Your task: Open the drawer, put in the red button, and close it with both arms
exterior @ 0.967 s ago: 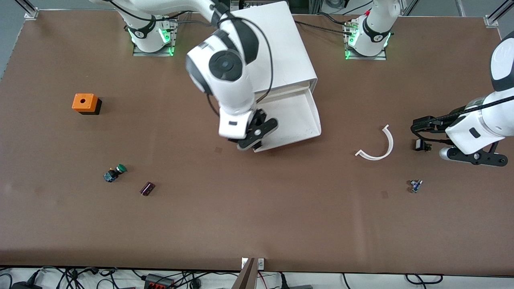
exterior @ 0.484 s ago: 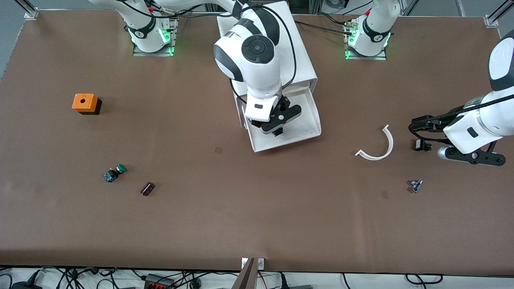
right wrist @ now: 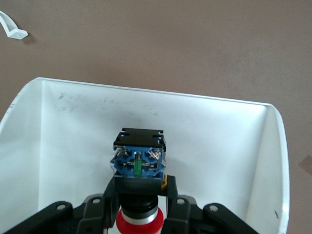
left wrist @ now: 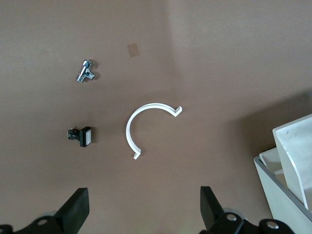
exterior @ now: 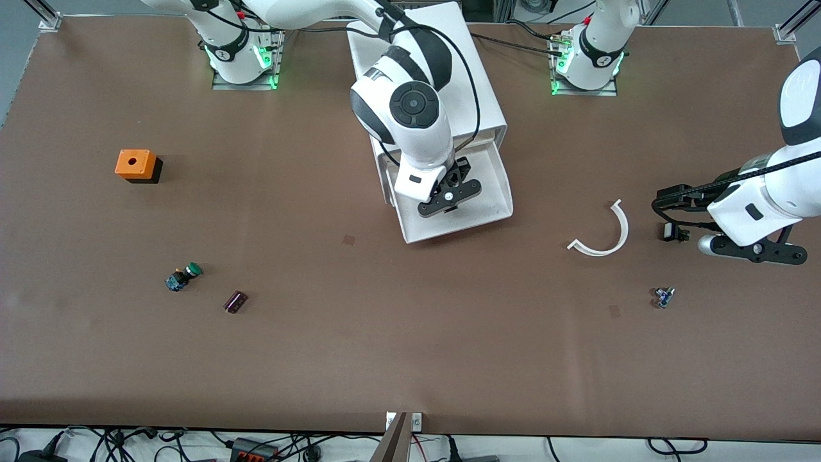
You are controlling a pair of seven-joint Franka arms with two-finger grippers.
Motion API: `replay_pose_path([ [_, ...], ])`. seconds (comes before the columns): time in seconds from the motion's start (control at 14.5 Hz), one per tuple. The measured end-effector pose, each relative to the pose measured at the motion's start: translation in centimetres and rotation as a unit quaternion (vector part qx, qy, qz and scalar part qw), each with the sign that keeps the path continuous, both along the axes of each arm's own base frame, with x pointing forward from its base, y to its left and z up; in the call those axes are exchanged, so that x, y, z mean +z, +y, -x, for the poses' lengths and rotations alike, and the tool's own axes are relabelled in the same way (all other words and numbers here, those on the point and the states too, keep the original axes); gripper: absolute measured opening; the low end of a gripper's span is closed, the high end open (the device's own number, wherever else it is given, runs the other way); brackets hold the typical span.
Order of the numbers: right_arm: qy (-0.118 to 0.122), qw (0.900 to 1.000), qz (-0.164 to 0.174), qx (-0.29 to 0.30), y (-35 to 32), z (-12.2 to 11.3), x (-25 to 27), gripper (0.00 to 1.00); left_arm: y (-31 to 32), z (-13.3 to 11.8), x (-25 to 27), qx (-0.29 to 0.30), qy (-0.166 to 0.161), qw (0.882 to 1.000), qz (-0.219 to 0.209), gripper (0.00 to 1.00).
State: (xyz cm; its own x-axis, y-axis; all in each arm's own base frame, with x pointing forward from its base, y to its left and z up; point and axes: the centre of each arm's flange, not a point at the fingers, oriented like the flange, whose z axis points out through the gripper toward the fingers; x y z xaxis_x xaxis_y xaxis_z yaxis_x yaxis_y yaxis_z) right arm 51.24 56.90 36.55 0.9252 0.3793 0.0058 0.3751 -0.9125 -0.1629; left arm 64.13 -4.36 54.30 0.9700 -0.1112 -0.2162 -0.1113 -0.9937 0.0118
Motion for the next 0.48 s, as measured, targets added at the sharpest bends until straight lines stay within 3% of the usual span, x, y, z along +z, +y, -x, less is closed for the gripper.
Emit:
replay_pose_path([
  [0.48, 0.014, 1.000, 0.014, 0.005, 0.6, 0.5, -3.0, 0.41, 0.0, 0.0, 0.0, 0.003, 0.000, 1.000, -0.001, 1.00],
])
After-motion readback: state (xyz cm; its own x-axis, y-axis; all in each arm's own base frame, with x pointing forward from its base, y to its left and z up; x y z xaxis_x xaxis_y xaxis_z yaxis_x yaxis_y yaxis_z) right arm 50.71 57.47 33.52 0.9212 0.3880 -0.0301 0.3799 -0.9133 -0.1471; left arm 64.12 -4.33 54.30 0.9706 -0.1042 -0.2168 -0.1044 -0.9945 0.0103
